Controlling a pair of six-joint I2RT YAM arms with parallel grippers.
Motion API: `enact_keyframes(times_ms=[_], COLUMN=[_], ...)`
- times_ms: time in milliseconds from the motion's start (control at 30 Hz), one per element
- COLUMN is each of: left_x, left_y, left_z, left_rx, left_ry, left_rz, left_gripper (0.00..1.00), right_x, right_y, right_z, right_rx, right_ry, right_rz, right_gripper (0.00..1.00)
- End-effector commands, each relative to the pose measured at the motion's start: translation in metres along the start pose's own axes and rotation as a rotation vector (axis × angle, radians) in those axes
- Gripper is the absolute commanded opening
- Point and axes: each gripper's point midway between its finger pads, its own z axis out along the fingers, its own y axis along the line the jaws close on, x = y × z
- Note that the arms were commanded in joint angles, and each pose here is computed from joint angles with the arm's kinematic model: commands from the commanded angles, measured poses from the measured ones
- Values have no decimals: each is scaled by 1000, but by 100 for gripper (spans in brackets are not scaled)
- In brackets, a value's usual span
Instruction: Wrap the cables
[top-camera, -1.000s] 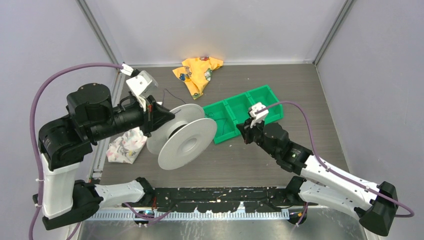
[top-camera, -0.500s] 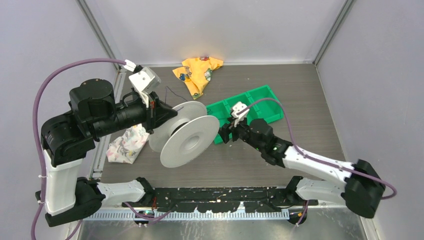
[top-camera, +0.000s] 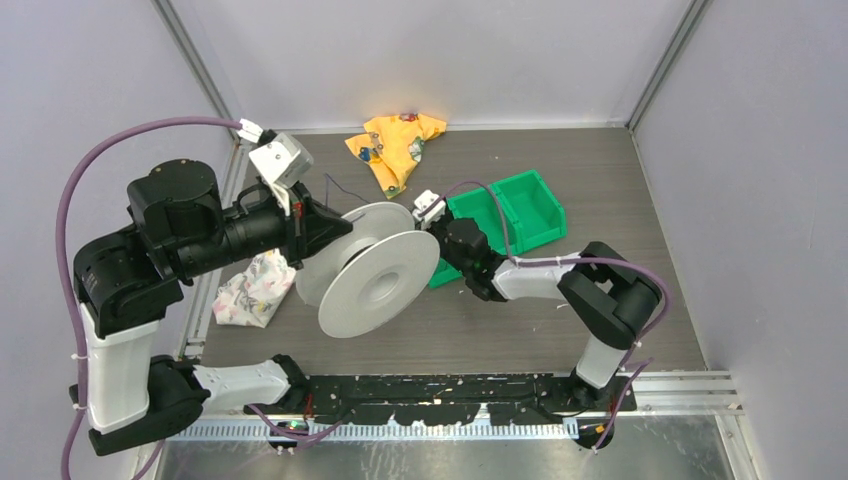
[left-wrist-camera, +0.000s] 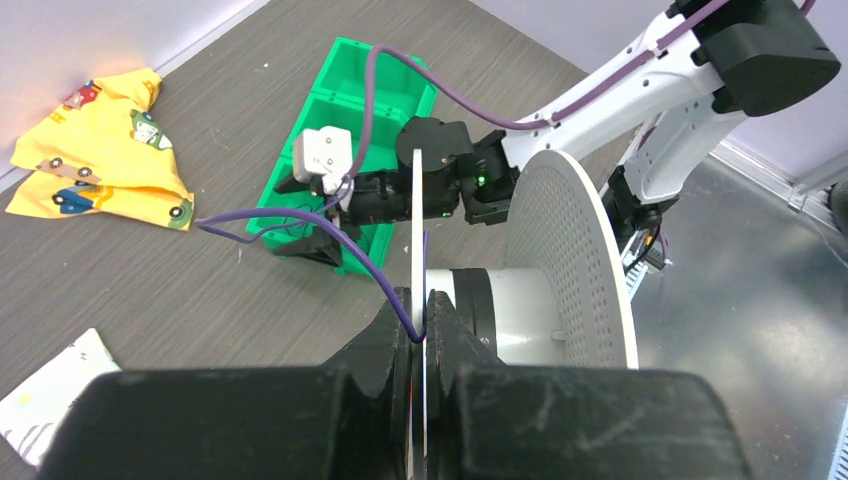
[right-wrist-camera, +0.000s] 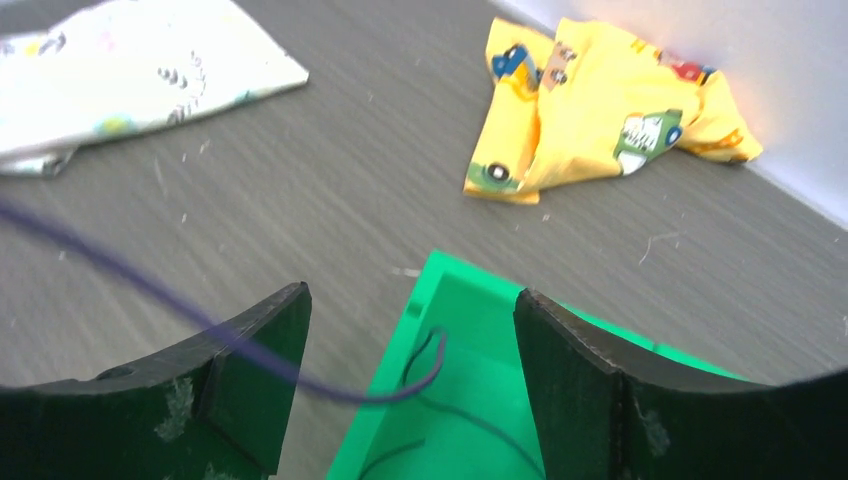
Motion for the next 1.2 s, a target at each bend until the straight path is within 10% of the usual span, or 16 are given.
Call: enact_keyframes(times_ms=[0,200,867,1167], left_x=[-29,-31,-40,-61], left_y=[-7,-4,22,38], left_z=[-17,-13,39,43], left_rx=[20,6,-104,-164], left_ry=[-126,-127,-129,-214], left_rz=[-10,-11,-21,-76], left_gripper=[0,0,0,0], right_x=[-84,-89,-63,-19], right_y=[-21,-35,-124,-123], right_z=[15,-6,-233,-267], right_rx=[82,145,558,643], right_ry=[-274,-299,40,258], right_rz=[69,122,219,377], right_gripper=[76,0,0,0])
